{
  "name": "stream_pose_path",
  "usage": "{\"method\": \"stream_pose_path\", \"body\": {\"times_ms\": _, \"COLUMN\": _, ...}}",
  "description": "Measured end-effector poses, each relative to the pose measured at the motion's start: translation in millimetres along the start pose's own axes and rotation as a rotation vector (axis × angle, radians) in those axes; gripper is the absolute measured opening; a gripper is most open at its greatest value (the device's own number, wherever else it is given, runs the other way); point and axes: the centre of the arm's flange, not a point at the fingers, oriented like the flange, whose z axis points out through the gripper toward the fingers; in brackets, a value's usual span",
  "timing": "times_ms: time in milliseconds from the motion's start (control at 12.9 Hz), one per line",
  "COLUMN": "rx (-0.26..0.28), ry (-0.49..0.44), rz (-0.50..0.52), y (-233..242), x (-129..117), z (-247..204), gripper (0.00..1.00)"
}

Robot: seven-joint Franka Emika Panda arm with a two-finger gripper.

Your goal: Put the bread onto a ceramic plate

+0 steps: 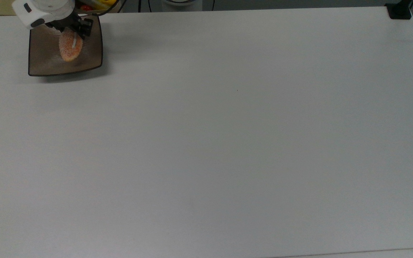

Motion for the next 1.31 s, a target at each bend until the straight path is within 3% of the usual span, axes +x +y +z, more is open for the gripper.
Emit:
{"method": "stream_pose_path", "body": {"times_ms": 309, "rx": -0.001, "ry": -0.007, "rz": -0.001, "y": -0.8, "x": 1.4, "z": 3.4, "gripper": 1.0}}
{"method": "stream_pose_path", "body": {"times_ms": 773, "rx": 0.042, "ry": 0.036, "rz": 0.018, "y": -2.7, "x": 5.2, "z": -12.0, "gripper": 1.0}}
{"method": "stream_pose_path", "body": {"times_ms": 1005, "rx": 0.077, "ry": 0.122, "rz": 0.04, "y": -9.1, "x": 9.1, "z": -51.9, "gripper": 1.0}}
{"method": "stream_pose_path", "body": {"times_ms": 1314, "rx": 0.135, "ry": 0.212, "rz": 0.027, "y": -47.8, "x": -4.4, "z": -144.5, "gripper": 1.0}}
